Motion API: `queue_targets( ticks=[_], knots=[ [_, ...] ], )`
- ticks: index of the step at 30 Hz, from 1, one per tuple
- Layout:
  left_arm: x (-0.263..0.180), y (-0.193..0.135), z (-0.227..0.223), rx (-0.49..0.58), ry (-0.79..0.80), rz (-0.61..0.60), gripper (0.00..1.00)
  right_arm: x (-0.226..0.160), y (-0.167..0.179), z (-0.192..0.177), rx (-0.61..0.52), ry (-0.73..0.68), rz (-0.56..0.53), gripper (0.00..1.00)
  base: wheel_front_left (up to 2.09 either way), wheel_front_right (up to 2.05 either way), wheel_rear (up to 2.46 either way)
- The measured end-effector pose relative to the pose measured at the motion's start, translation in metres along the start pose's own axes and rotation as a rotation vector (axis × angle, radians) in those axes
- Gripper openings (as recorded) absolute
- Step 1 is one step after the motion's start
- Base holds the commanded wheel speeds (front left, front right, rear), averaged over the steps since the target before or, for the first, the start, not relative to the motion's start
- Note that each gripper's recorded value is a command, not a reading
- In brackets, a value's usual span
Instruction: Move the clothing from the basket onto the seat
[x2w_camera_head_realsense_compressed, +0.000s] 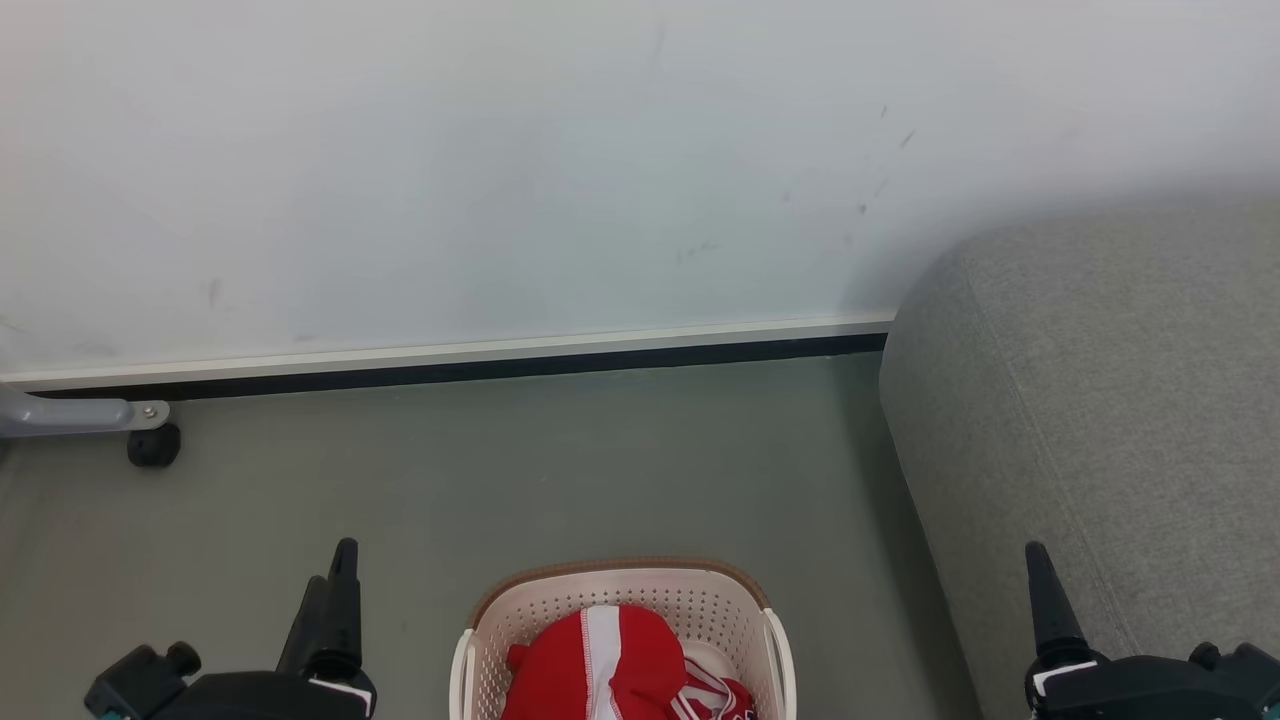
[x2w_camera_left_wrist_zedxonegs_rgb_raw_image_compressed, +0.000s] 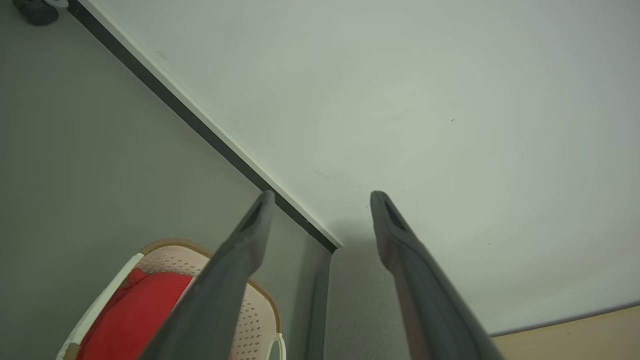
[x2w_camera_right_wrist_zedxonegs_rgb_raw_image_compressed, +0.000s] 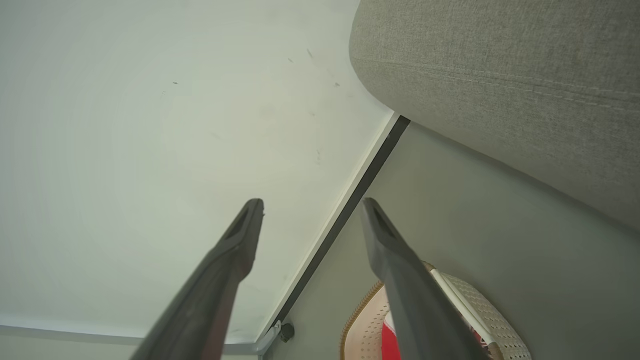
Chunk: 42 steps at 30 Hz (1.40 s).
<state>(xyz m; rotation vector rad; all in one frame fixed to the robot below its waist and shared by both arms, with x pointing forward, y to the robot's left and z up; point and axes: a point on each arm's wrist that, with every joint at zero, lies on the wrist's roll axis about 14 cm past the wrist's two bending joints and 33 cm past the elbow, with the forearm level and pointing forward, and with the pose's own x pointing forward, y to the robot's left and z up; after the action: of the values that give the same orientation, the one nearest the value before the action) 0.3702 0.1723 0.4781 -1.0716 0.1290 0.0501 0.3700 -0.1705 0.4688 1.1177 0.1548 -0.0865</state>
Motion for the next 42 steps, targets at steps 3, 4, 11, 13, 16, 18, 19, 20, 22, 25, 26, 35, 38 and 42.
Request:
queue_targets(
  ticks=[3,4,11,13,16,18,19,20,22,25,26,35,38,42],
  knots=[
    [0.000,-0.003,-0.002,0.078,0.006,-0.008,1.00,0.000,0.002,-0.002,-0.063,0.003,0.005,1.00,0.00,0.00,0.00],
    [0.000,-0.003,-0.002,0.109,0.007,-0.009,1.00,0.000,0.004,-0.002,-0.082,0.002,0.009,1.00,0.00,0.00,0.00],
    [-0.002,-0.003,-0.003,0.263,0.007,-0.009,1.00,-0.001,0.009,-0.006,-0.225,0.005,0.026,1.00,0.00,0.00,0.00],
    [-0.002,-0.004,-0.002,0.297,-0.001,-0.015,1.00,-0.001,0.010,-0.007,-0.262,0.002,0.029,1.00,0.00,0.00,0.00],
    [-0.002,-0.006,-0.002,0.357,-0.005,-0.020,1.00,-0.002,0.012,-0.010,-0.311,0.002,0.039,1.00,0.00,0.00,0.00],
    [-0.002,-0.006,-0.001,0.399,-0.010,-0.024,1.00,-0.002,0.013,-0.011,-0.346,0.000,0.040,1.00,0.00,0.00,0.00],
    [-0.002,-0.007,0.000,0.416,-0.016,-0.026,1.00,-0.002,0.014,-0.011,-0.359,-0.002,0.044,1.00,0.00,0.00,0.00],
    [-0.002,-0.007,0.000,0.430,-0.018,-0.024,1.00,-0.002,0.014,-0.012,-0.376,-0.001,0.044,1.00,0.00,0.00,0.00],
    [-0.003,-0.007,0.002,0.472,-0.026,-0.029,1.00,-0.003,0.016,-0.013,-0.414,-0.004,0.052,1.00,0.00,0.00,0.00],
    [-0.007,-0.004,0.001,0.514,-0.029,-0.022,1.00,-0.004,0.018,-0.016,-0.459,-0.006,0.061,1.00,0.00,0.00,0.00],
    [-0.008,-0.004,0.001,0.536,-0.032,-0.022,1.00,-0.004,0.020,-0.016,-0.476,-0.008,0.067,1.00,0.00,0.00,0.00],
    [-0.013,-0.005,0.005,0.673,-0.063,-0.029,1.00,-0.007,0.028,-0.023,-0.612,-0.022,0.108,1.00,0.00,0.00,0.00],
    [-0.014,-0.008,0.007,0.712,-0.080,-0.041,1.00,-0.008,0.031,-0.025,-0.653,-0.028,0.121,1.00,0.00,0.00,0.00],
    [-0.018,-0.006,0.006,0.775,-0.086,-0.040,1.00,-0.010,0.035,-0.029,-0.712,-0.030,0.146,1.00,0.00,0.00,0.00]
  ],
)
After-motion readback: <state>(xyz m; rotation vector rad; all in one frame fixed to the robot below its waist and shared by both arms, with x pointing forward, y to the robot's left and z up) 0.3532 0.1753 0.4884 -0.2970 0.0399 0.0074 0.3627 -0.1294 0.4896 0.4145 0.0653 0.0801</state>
